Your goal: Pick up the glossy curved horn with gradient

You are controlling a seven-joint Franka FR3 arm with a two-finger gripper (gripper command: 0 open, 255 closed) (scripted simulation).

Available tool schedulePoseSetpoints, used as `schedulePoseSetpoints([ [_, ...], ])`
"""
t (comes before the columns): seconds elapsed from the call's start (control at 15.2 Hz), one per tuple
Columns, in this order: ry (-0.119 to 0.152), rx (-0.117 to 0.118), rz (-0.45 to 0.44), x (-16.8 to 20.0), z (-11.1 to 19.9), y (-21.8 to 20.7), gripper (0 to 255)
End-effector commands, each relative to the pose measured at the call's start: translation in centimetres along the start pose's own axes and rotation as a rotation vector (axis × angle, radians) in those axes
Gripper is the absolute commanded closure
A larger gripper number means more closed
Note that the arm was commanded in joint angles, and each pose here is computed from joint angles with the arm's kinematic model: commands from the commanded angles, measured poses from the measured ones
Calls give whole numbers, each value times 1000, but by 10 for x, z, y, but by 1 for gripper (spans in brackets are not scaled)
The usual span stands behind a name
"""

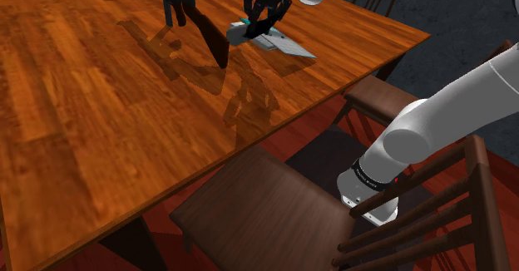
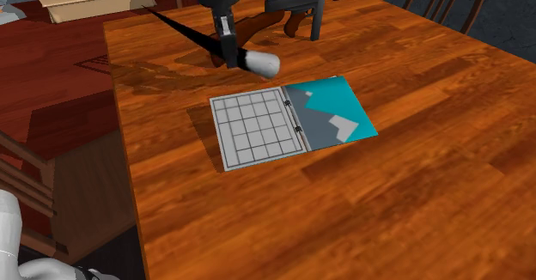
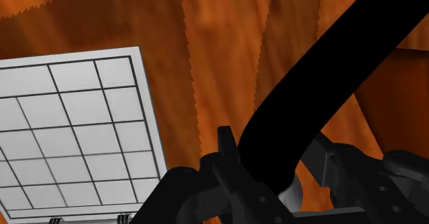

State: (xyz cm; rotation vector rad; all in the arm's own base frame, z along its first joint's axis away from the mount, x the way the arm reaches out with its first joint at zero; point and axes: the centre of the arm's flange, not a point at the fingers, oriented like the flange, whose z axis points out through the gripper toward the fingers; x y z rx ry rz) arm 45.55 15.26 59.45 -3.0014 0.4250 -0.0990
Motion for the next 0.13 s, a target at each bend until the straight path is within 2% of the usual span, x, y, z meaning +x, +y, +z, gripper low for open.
schedulePoseSetpoints([
  [0.0,0,0,0,-1,-7,-1,255],
  [0.07,0,0,0,-1,-7,-1,255],
])
